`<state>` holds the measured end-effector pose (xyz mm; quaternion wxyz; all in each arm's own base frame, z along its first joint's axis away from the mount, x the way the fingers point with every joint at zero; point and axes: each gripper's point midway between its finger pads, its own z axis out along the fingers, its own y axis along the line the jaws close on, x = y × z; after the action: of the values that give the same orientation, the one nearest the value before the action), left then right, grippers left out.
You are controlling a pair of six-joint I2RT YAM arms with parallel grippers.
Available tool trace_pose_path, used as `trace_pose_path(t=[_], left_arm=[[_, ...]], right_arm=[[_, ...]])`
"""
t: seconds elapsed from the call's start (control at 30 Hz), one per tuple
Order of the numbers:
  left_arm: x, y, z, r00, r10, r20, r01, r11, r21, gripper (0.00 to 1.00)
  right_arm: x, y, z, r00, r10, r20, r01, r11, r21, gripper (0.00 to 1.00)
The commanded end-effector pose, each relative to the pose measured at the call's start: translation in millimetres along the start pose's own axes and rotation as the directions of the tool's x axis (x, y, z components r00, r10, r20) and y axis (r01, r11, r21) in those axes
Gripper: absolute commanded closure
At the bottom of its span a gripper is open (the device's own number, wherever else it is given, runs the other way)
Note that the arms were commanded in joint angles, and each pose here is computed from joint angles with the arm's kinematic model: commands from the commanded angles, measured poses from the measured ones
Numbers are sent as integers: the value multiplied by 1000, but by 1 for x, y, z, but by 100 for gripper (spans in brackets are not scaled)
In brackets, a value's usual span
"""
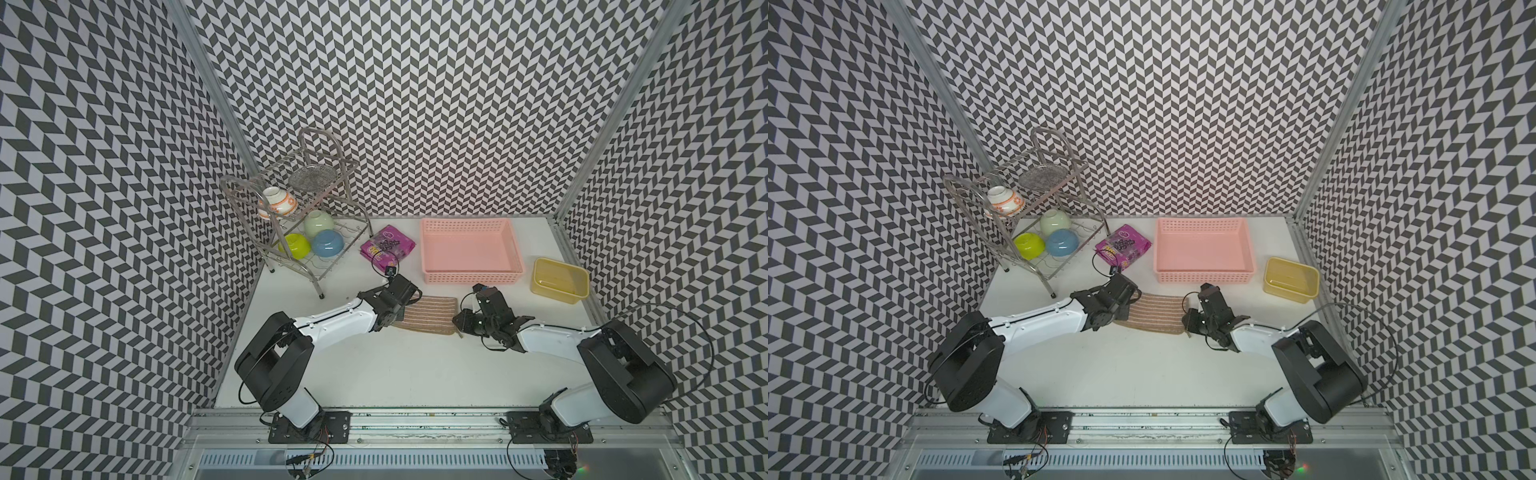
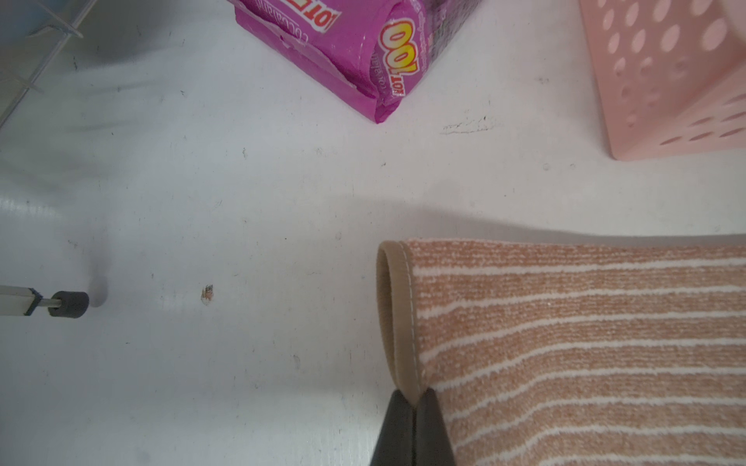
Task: Fold the square dishcloth
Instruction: Fold the cleaning item at the center of the board.
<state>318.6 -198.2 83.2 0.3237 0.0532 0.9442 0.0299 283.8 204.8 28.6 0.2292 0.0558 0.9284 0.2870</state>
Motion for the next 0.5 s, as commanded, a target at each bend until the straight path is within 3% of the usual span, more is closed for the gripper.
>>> trace_pose_path(t=[0.0,0.27,0.47], left_arm=[[-13,-2,-13,1000,3,23,-3,1000,17,100],[-29,-29,-34,999,-4,53,-4,990,143,100],[-46,-80,-54,997,-13,74,-16,922,387,100]], right_arm=[[-2,0,1,1000,-1,26,1,1000,-10,84],[1,-2,3,1000,-4,19,4,1000,-7,90],[2,-3,3,1000,-5,19,6,1000,-7,90]])
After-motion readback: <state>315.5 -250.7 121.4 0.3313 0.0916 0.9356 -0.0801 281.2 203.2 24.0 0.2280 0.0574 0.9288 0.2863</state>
